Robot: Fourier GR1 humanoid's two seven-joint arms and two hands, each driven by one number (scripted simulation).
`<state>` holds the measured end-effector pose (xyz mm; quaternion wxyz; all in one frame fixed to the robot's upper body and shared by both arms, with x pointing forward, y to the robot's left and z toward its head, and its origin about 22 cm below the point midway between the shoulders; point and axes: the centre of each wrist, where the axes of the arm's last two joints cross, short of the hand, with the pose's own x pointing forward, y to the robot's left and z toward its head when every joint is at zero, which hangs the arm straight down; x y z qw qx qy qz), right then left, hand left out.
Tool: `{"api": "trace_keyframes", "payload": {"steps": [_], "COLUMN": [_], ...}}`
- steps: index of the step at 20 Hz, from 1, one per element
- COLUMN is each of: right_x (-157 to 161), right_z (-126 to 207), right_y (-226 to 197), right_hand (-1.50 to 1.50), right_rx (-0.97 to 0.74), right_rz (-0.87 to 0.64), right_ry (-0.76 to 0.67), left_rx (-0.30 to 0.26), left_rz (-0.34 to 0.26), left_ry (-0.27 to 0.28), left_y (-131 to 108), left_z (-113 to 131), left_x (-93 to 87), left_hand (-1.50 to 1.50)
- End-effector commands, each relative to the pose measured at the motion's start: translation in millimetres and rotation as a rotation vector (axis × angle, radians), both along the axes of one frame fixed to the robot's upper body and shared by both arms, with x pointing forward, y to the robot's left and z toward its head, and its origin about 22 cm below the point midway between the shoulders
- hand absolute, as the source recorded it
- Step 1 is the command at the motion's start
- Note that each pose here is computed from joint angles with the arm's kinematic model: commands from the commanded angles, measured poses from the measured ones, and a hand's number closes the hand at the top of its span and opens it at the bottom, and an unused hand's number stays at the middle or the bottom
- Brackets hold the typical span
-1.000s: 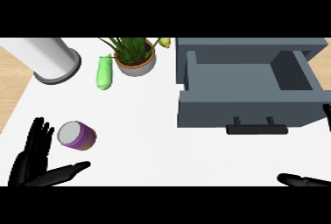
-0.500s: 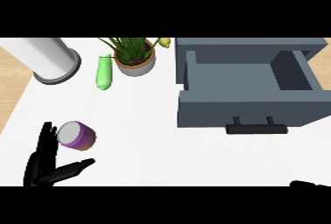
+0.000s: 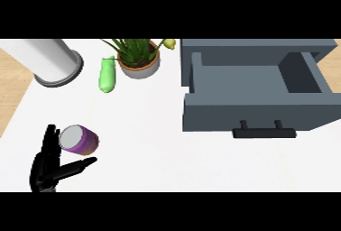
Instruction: Pick up the can, place it into the drawer and close the drawer
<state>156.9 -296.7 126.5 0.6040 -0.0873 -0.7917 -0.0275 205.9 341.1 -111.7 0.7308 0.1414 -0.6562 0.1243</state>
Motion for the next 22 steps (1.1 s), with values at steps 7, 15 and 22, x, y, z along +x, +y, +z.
{"api": "trace_keyframes", "payload": {"steps": [7,15,22], "right_x": [15.5,9.2,8.3], "right_z": [-3.7,15.0,-6.5], "right_y": [-3.8,-14.0,-3.2], "right_hand": [-1.5,-1.5,-1.5], "right_rx": [-0.001,-0.011,-0.004], "right_rz": [0.0,-0.005,-0.015], "right_ry": [0.001,-0.021,-0.017], "left_rx": [-0.003,0.002,-0.077], "left_rz": [-0.003,-0.117,-0.198], "left_ry": [-0.015,-0.017,-0.055], "left_y": [17.8,5.5,-8.8], "left_z": [-21.7,-29.2,-12.7], "left_x": [22.0,25.7,69.4], "left_hand": [-1.5,-1.5,1.5]}}
